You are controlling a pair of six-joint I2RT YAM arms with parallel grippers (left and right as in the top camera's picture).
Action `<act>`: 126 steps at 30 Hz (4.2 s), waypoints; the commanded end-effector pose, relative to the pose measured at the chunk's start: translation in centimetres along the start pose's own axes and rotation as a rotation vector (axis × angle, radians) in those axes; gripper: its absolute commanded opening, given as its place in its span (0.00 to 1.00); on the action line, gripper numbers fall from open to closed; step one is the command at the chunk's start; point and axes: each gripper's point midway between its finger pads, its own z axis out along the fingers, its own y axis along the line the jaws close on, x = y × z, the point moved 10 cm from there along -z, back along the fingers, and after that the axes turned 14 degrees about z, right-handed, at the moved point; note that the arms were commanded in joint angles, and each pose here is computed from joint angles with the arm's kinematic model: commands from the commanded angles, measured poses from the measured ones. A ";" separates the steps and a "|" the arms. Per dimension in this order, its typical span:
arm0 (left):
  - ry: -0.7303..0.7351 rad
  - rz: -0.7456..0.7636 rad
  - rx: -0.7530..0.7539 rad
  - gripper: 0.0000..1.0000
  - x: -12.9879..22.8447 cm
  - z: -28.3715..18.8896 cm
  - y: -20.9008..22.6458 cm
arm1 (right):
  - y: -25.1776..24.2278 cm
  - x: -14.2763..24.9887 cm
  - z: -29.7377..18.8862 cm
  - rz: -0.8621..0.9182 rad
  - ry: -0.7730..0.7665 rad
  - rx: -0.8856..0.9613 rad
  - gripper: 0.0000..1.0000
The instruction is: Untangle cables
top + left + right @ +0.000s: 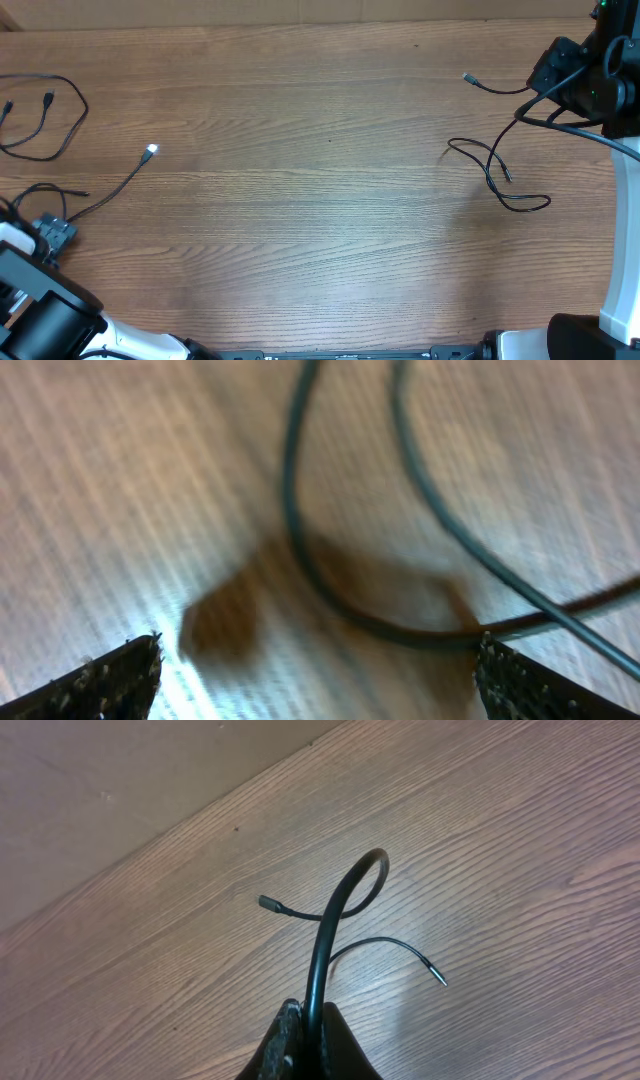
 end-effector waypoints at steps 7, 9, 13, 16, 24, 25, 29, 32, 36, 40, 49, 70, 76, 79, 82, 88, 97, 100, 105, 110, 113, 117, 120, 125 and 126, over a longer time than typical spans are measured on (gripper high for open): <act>0.059 -0.128 0.136 1.00 1.3 1.5 1.4 | 0.1 -0.2 -0.6 0.004 -0.006 -0.022 0.05; 0.047 -0.065 0.271 0.99 1.0 0.9 0.2 | 0.1 -0.2 -0.6 0.004 -0.006 -0.021 0.05; 0.012 0.004 0.379 0.95 0.2 -1.2 -0.8 | 0.1 -0.2 -0.6 0.004 -0.006 -0.022 0.05; -0.063 0.063 0.440 0.95 -1.1 -4.7 -1.1 | 0.1 -0.2 -0.6 0.004 -0.006 -0.022 0.05; -0.323 0.345 0.520 1.00 -2.4 -15.4 -6.7 | 1.7 0.2 1.0 -0.002 0.104 -0.145 0.04; -0.325 0.387 0.537 1.00 -2.1 -15.9 -7.9 | 2.0 0.4 1.6 -0.005 0.133 -0.160 0.04; -0.289 0.539 0.605 1.00 -0.1 -17.1 -12.4 | 5.0 1.6 4.4 -0.038 0.272 -0.305 0.04; -0.247 0.664 0.657 1.00 1.9 -18.1 -15.5 | 8.7 2.9 6.0 -0.101 0.334 -0.476 0.04; -0.209 0.821 0.698 1.00 4.3 -19.1 -18.3 | 14.4 4.6 5.8 -0.194 0.340 -0.766 0.04; -0.178 0.910 0.736 0.99 6.4 -20.1 -20.4 | 20.2 7.0 2.2 -0.226 0.282 -1.052 0.04; -0.136 0.958 0.745 1.00 7.6 -20.3 -21.0 | 22.9 11.3 1.5 -0.208 0.220 -0.980 0.04; 0.017 1.207 0.911 0.98 11.7 -21.4 -21.1 | 17.6 11.6 11.5 -0.234 0.385 -0.527 1.00; 0.067 1.402 0.956 0.96 16.2 -23.4 -23.8 | 14.4 8.8 13.0 -0.160 0.401 -0.426 1.00; 0.040 1.542 0.852 0.96 18.2 -23.9 -24.9 | 13.0 7.9 13.4 -0.176 0.404 -0.388 1.00; -0.046 1.833 0.787 0.93 20.0 -24.0 -25.8 | 12.1 7.1 13.6 -0.204 0.411 -0.392 1.00; -0.230 2.197 0.834 0.96 22.7 -23.4 -29.4 | 11.5 6.2 13.7 -0.222 0.444 -0.454 1.00; -0.121 2.501 0.864 0.90 26.0 -18.6 -32.0 | 11.3 6.2 13.7 -0.244 0.442 -0.454 1.00; -0.073 2.513 0.866 0.88 26.7 -17.2 -32.6 | 11.3 6.2 13.7 -0.243 0.445 -0.452 1.00; 0.012 2.519 0.866 0.80 27.7 -14.4 -33.4 | 11.2 6.3 13.7 -0.241 0.454 -0.444 1.00; 0.043 2.519 0.861 0.31 28.0 -13.7 -33.5 | 11.1 6.4 13.7 -0.240 0.459 -0.439 1.00; 0.043 2.519 0.845 0.09 27.9 -13.6 -33.5 | 11.0 6.5 13.7 -0.238 0.465 -0.434 1.00; 0.019 2.501 0.717 0.04 27.0 -13.2 -33.7 | 10.9 6.6 13.7 -0.237 0.474 -0.426 1.00; -0.061 2.385 0.607 0.04 25.1 -12.5 -34.5 | 10.8 6.6 13.7 -0.237 0.476 -0.424 1.00; -0.205 2.152 0.541 0.04 20.7 -11.2 -35.4 | 10.7 6.7 13.7 -0.235 0.484 -0.417 1.00; -0.244 2.062 0.533 0.04 19.2 -10.8 -35.5 | 10.7 6.7 13.6 -0.235 0.485 -0.416 1.00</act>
